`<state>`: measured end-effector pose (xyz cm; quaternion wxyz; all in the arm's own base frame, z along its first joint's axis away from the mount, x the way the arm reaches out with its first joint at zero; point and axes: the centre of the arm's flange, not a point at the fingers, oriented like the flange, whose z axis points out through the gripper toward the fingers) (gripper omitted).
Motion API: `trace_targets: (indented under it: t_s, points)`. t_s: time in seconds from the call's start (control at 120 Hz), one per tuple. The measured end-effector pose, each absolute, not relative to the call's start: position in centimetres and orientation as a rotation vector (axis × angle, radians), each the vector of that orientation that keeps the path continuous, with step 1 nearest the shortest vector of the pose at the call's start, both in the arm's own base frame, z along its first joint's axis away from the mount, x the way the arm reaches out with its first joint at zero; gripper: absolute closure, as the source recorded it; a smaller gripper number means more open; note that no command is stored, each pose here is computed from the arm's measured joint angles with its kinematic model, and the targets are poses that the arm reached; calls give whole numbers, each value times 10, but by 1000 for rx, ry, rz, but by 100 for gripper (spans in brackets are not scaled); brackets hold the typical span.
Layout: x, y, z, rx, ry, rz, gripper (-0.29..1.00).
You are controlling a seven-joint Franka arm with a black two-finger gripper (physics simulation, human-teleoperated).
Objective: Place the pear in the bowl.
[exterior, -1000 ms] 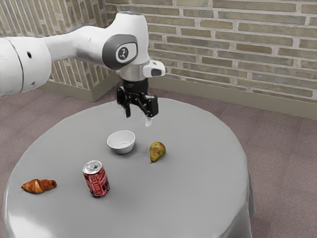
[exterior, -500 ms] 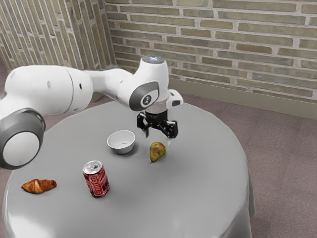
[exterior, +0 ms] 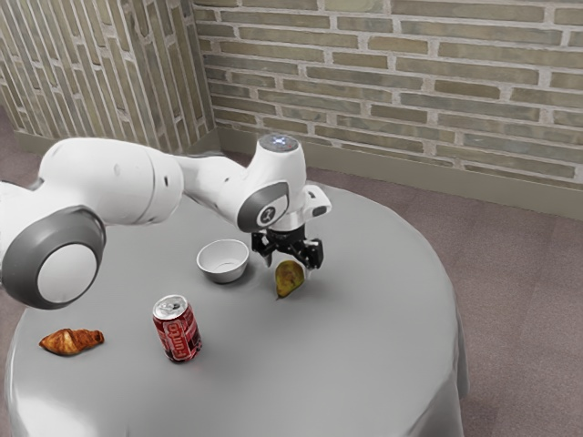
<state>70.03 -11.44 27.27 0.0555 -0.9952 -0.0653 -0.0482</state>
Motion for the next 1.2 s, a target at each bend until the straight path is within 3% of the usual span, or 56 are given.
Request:
trace_targets:
  t_s: [0.217,0.517,0.933,1.2]
  points:
    - [701,-112,255,-3033,-227,-128,5]
    - [701,-107,246,-3045,-273,-113,25]
    - [701,-106,269,-3050,-294,-150,29]
    - [677,23,320,-3008,-582,-172,30]
